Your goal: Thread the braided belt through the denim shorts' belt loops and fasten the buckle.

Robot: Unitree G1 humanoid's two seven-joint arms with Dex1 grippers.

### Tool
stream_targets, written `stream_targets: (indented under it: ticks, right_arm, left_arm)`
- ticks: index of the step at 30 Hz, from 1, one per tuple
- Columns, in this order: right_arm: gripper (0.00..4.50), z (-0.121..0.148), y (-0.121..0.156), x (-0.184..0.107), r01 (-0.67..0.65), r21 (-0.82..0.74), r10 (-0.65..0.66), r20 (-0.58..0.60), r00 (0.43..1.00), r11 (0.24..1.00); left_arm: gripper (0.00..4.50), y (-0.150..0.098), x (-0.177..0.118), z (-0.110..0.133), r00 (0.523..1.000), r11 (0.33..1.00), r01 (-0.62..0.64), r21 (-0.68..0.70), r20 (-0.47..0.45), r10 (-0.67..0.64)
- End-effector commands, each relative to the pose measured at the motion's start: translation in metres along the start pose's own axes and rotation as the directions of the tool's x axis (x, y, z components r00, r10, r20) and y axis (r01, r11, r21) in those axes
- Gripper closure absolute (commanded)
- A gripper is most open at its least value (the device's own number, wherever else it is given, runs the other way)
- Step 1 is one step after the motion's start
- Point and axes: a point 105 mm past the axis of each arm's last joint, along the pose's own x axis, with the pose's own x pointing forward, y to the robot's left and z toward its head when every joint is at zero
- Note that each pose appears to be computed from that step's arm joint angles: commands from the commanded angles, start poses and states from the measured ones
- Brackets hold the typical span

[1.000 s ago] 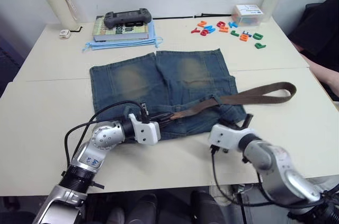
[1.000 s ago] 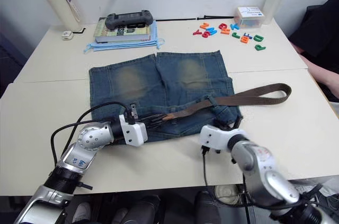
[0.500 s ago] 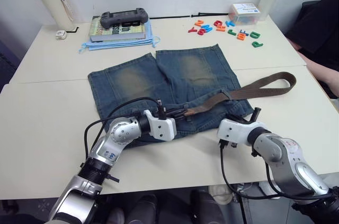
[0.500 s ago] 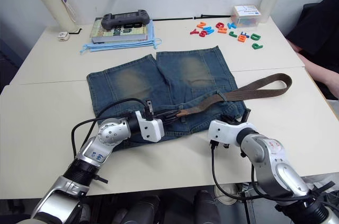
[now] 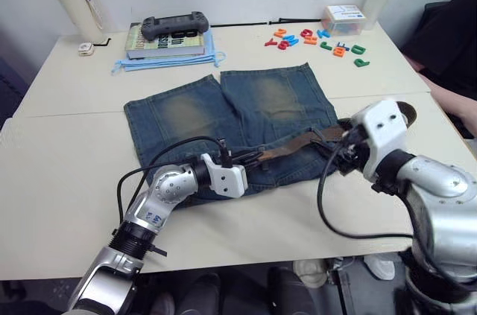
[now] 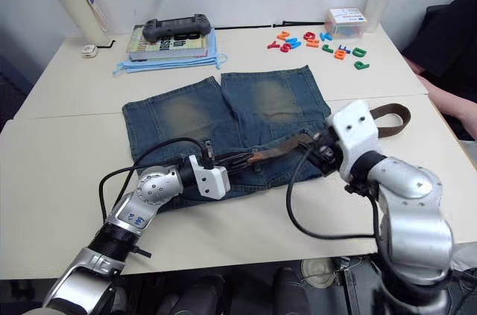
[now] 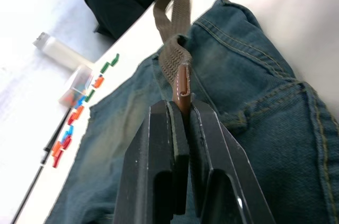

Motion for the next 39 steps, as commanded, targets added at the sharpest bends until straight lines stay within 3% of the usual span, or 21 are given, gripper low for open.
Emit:
stream_targets:
  ticks: [1, 4, 7, 12, 16, 24, 39]
  right_arm:
    - [0.86, -0.014, 0.013, 0.005, -0.059, 0.278, 0.046, 0.053, 0.998, 0.959]
    - [0.86, -0.027, 0.025, 0.016, -0.083, 0.443, 0.053, 0.08, 0.995, 0.893]
    - [0.86, -0.035, 0.03, 0.03, -0.087, 0.646, 0.014, 0.118, 0.993, 0.758]
    - [0.86, -0.036, 0.023, 0.039, -0.11, 0.762, -0.007, 0.149, 0.989, 0.638]
    - [0.86, -0.032, 0.02, 0.044, -0.137, 0.789, 0.004, 0.168, 0.986, 0.599]
    - [0.86, -0.014, 0.045, 0.049, -0.268, 0.803, 0.105, 0.251, 0.962, 0.533]
    - [0.86, 0.004, 0.048, 0.055, -0.282, 0.854, 0.153, 0.238, 0.959, 0.437]
  left_arm:
    - [4.5, 0.016, 0.0, 0.012, 0.997, 0.997, -0.056, 0.056, 0.052, 0.053]
    - [4.5, 0.019, 0.0, 0.014, 0.996, 0.995, -0.068, 0.075, 0.06, 0.063]
    - [4.5, 0.019, 0.0, 0.015, 0.996, 0.994, -0.065, 0.091, 0.067, 0.059]
    - [4.5, 0.016, 0.001, 0.017, 0.996, 0.992, -0.047, 0.114, 0.077, 0.039]
    - [4.5, 0.013, 0.0, 0.016, 0.997, 0.991, -0.033, 0.127, 0.074, 0.024]
    - [4.5, 0.013, 0.001, 0.013, 0.998, 0.989, -0.023, 0.144, 0.065, 0.014]
    - [4.5, 0.011, 0.002, 0.016, 0.997, 0.991, -0.029, 0.133, 0.077, 0.019]
